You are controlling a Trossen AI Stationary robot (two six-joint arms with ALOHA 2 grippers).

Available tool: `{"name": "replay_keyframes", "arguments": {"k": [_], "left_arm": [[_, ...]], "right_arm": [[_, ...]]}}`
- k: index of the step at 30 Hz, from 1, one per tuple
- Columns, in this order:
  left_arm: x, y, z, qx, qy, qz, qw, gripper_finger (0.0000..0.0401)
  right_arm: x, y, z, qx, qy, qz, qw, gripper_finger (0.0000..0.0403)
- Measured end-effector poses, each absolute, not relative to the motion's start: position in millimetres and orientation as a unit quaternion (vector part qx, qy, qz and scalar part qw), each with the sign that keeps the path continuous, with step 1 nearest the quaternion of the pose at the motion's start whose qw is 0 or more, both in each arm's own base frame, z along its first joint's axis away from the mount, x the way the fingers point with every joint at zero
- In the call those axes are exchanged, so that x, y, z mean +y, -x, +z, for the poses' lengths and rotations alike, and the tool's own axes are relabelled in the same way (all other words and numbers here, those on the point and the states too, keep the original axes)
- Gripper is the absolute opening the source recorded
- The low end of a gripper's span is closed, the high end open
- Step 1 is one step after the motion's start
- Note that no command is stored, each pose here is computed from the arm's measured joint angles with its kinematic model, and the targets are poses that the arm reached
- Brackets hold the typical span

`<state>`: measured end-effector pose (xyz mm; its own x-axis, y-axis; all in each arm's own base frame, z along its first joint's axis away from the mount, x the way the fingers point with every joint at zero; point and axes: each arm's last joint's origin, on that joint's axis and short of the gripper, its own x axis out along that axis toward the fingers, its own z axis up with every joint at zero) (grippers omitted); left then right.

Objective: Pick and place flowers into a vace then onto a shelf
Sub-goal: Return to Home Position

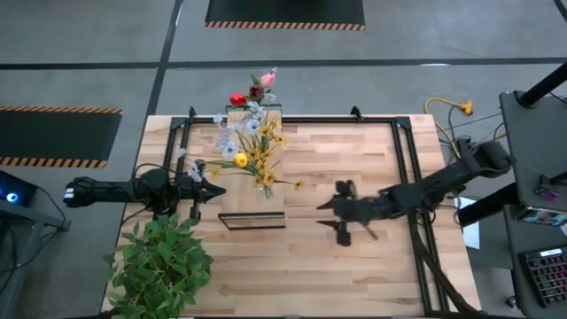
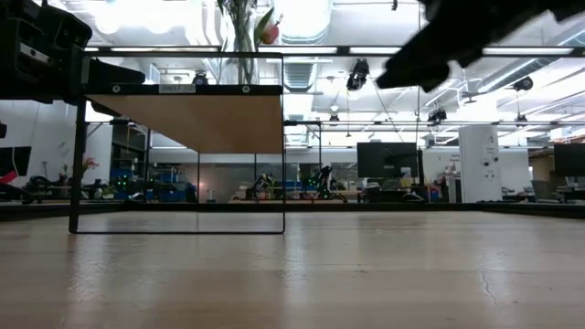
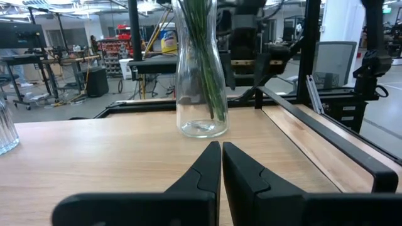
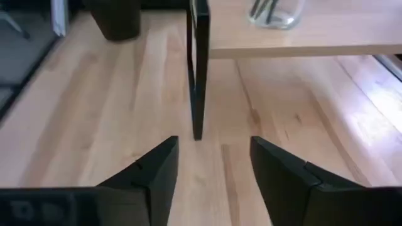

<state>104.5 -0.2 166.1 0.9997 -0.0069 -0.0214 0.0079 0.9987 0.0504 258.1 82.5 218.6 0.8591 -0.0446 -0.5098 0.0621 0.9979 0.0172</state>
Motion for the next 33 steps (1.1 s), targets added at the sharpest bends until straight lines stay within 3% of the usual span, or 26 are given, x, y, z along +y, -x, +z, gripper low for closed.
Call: {"name": "replay_keyframes", "arguments": {"k": [9, 18, 22, 33], "left_arm": [[-0.2, -104.5, 166.0, 0.011, -0.025, -0.004, 1.0, 0.0], [-0.2, -104.5, 166.2, 0.011, -0.025, -0.004, 1.0, 0.0], [-0.2, -104.5, 166.0, 0.011, -0.025, -0.004, 1.0, 0.0], [-0.2, -104.5, 166.1, 0.011, -0.025, -0.004, 1.0, 0.0]], "right_arm": [[47.2, -180.1, 216.0, 0.123, -0.056, -0.041, 0.99, 0.0111], [26.4, -131.8, 219.5, 0.011, -0.011, -0.019, 1.0, 0.0015], [25.9, -127.4, 214.6, -0.018, -0.016, 0.04, 0.999, 0.0009], [13.7, -130.4, 200.1, -0.062, 0.045, 0.032, 0.997, 0.0008]]}}
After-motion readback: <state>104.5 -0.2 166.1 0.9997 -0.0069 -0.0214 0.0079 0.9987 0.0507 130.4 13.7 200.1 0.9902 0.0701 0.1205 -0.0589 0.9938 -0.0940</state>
